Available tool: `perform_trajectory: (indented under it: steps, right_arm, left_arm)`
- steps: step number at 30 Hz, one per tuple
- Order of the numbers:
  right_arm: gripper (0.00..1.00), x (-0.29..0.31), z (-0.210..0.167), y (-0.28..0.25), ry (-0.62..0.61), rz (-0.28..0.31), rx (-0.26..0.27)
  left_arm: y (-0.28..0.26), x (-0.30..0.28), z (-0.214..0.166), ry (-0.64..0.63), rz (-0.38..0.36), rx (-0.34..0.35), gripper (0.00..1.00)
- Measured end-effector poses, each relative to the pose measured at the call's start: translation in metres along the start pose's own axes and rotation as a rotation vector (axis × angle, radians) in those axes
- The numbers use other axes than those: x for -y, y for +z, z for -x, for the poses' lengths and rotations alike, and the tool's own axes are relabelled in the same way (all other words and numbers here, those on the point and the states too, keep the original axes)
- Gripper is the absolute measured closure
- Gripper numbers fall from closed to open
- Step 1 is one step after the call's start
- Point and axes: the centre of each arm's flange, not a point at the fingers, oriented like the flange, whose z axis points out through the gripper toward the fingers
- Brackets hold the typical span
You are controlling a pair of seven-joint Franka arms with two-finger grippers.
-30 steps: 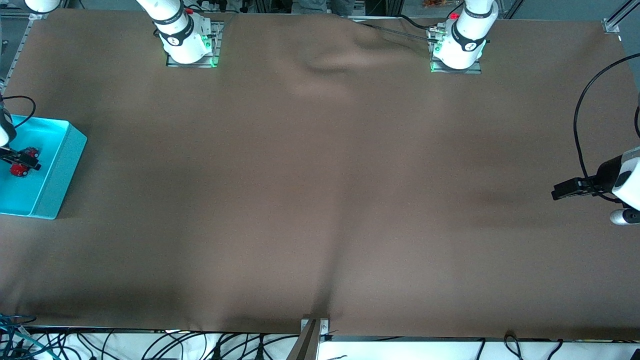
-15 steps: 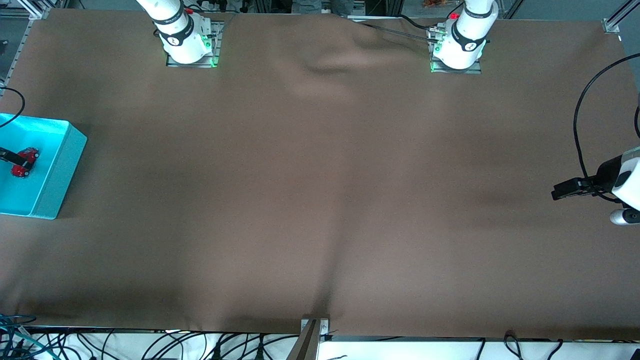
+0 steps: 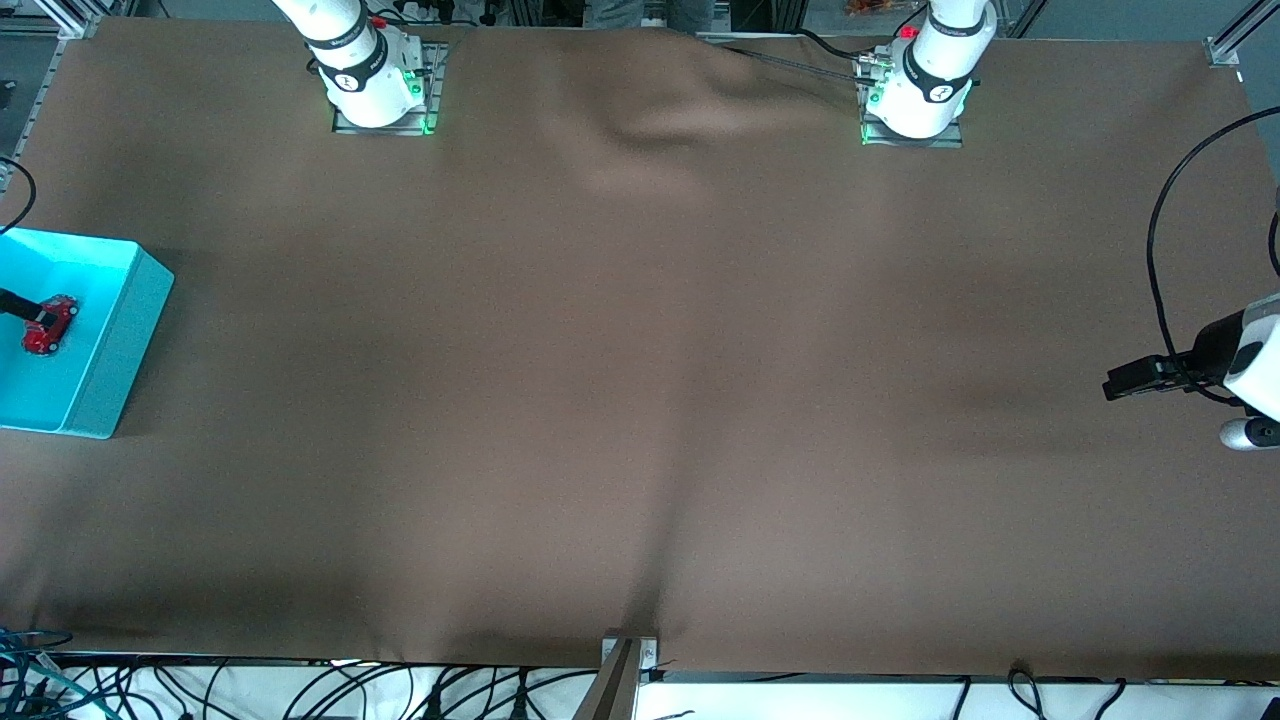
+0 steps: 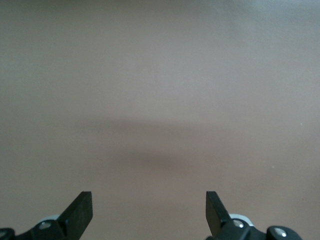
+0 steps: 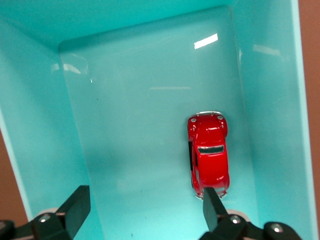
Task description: Wind red beetle toy and store in blue box
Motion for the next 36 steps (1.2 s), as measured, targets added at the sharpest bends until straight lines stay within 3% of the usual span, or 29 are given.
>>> perform_trajectory:
  steps: [12,21,36]
  right_arm:
    - [0.0,0.029,0.011,-0.077,-0.019,-0.042,0.042]
    - [0.0,0.064,0.016,-0.116,-0.024,0.034,0.11]
    - [0.0,0.109,0.035,-0.171,-0.026,-0.008,0.15]
  left_arm:
    - [0.0,0.0,0.0,0.0,0.0,0.0,0.0]
    - [0.0,0.0,0.0,0.0,0.0,0.0,0.0]
    - [0.001,0.0,0.0,0.0,0.001,0.001,0.0]
